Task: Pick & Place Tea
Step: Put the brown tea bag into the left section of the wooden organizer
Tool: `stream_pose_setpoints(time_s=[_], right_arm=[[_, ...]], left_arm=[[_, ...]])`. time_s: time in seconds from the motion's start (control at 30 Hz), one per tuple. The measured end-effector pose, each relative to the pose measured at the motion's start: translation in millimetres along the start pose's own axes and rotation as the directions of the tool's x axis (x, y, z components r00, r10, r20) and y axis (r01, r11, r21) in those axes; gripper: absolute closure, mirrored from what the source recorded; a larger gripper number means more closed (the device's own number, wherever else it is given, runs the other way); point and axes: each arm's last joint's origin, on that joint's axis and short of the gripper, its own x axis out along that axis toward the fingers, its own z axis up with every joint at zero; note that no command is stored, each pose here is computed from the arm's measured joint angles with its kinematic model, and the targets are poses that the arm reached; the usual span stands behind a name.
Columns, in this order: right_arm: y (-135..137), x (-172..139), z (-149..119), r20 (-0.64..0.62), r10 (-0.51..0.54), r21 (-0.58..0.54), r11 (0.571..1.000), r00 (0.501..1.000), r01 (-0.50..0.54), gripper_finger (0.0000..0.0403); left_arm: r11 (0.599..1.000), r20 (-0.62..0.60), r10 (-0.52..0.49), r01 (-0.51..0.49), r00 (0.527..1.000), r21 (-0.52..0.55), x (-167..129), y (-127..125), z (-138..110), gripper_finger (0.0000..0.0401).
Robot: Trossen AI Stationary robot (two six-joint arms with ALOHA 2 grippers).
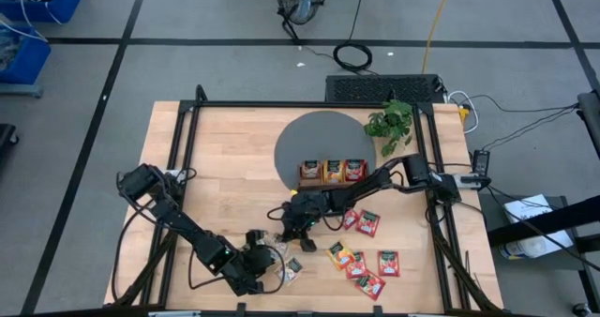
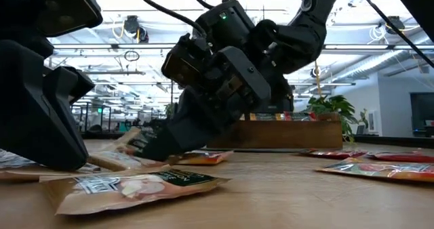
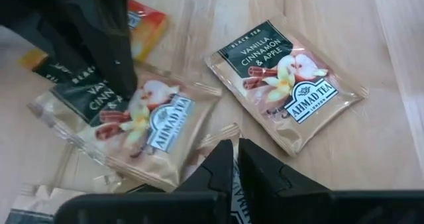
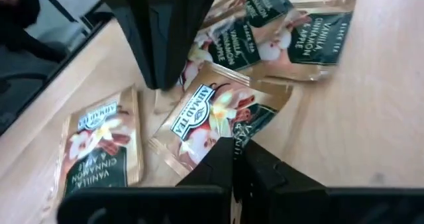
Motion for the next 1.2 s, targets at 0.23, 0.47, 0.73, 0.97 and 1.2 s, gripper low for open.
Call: stream_pose_setpoints(time_s=[0.23,0.47,0.73,0.97,1.2], right_arm=[[17,-35,32,-0.059,-0.139,-0.113,0.985,0.988,0.132,0.0401],[33,-84,66,-0.147,-0.263,-0.199,0.952,0.953,0.232,0.0402],[29,-154,112,-0.285,-0.467,-0.241,0.880,0.837,0.409,0.0402],[-8,-178,105,-0.385,-0.575,-0.265,0.818,0.722,0.510,0.0402],[-33,-185,91,-0.470,-0.574,-0.224,0.812,0.671,0.538,0.0403]], left_arm=[[0.998,0.040,-0.013,0.010,0.999,0.063,0,-3,3,0.0370],[0.996,0.053,0.001,-0.006,0.999,0.089,-1,-3,2,0.0370],[0.989,0.064,0.023,-0.032,0.998,0.144,-1,-3,2,0.0370],[0.985,0.057,0.030,-0.039,0.998,0.166,-3,-5,-2,0.0370],[0.985,0.059,0.036,-0.045,0.998,0.169,-5,-6,-4,0.0370]])
